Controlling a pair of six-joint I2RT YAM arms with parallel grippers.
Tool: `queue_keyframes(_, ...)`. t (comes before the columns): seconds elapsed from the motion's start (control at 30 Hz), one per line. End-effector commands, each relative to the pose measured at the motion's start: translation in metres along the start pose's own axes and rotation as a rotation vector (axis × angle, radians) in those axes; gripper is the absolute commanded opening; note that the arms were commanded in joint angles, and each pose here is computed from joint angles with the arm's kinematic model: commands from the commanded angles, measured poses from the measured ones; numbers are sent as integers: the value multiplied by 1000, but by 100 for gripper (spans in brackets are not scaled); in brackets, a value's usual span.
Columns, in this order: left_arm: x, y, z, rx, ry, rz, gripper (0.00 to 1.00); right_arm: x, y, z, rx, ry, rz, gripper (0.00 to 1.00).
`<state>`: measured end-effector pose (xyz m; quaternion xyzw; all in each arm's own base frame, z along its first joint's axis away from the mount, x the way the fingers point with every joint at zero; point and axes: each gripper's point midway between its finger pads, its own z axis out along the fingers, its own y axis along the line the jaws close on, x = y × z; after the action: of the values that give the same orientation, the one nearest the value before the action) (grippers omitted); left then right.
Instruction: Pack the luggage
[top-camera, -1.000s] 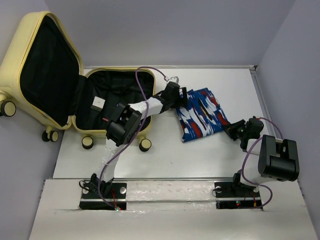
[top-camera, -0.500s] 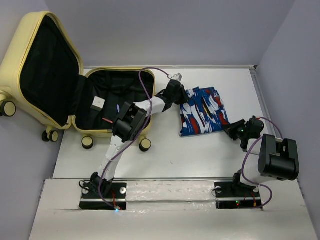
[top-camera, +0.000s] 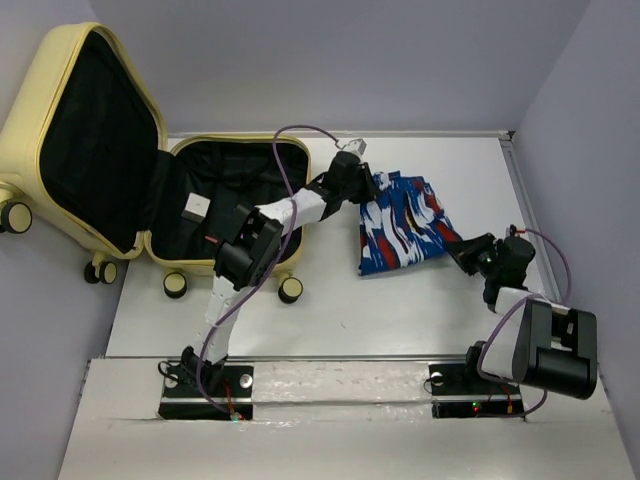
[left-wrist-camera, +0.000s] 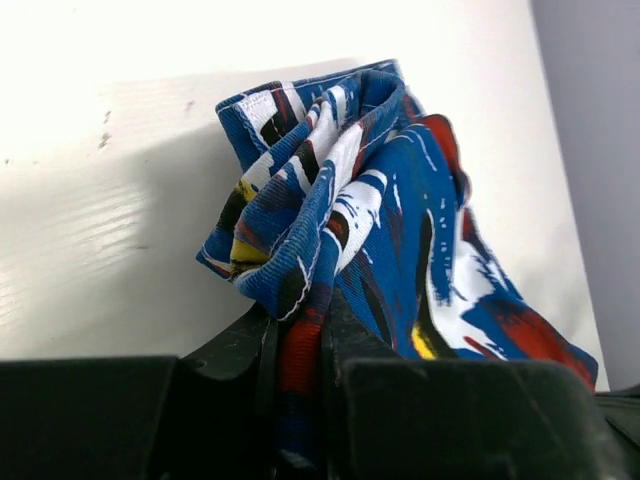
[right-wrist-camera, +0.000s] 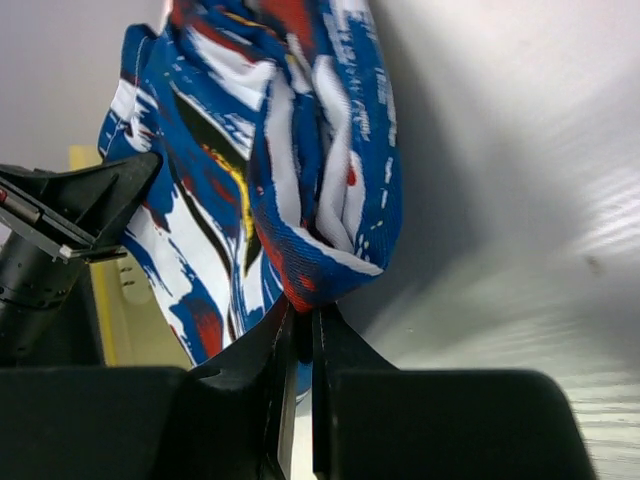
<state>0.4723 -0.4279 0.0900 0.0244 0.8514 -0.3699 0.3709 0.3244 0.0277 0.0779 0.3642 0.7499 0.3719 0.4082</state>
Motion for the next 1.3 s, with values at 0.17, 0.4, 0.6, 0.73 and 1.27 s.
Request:
queue_keyframes(0.17, -122, -137, -89, 284, -217, 120, 6, -28, 112, -28, -238, -46, -165, 7)
queue_keyframes(0.4, -215, -132, -154, 263, -352, 134, 6, -20, 201, -31, -378, -32, -232, 7)
queue_keyframes(0.6, -278, -71, -229, 104, -451, 133, 6, 50, 270, 0, -498, 132, -253, 7)
queue_keyframes(0.73, -317, 23, -289, -111, -539, 88, 6, 112, 312, 24, -570, 243, -269, 7)
queue_keyframes(1.27, -296, 38, -498, -612, -899, 126, 99, 302, 304, 112, -421, 548, -702, 96)
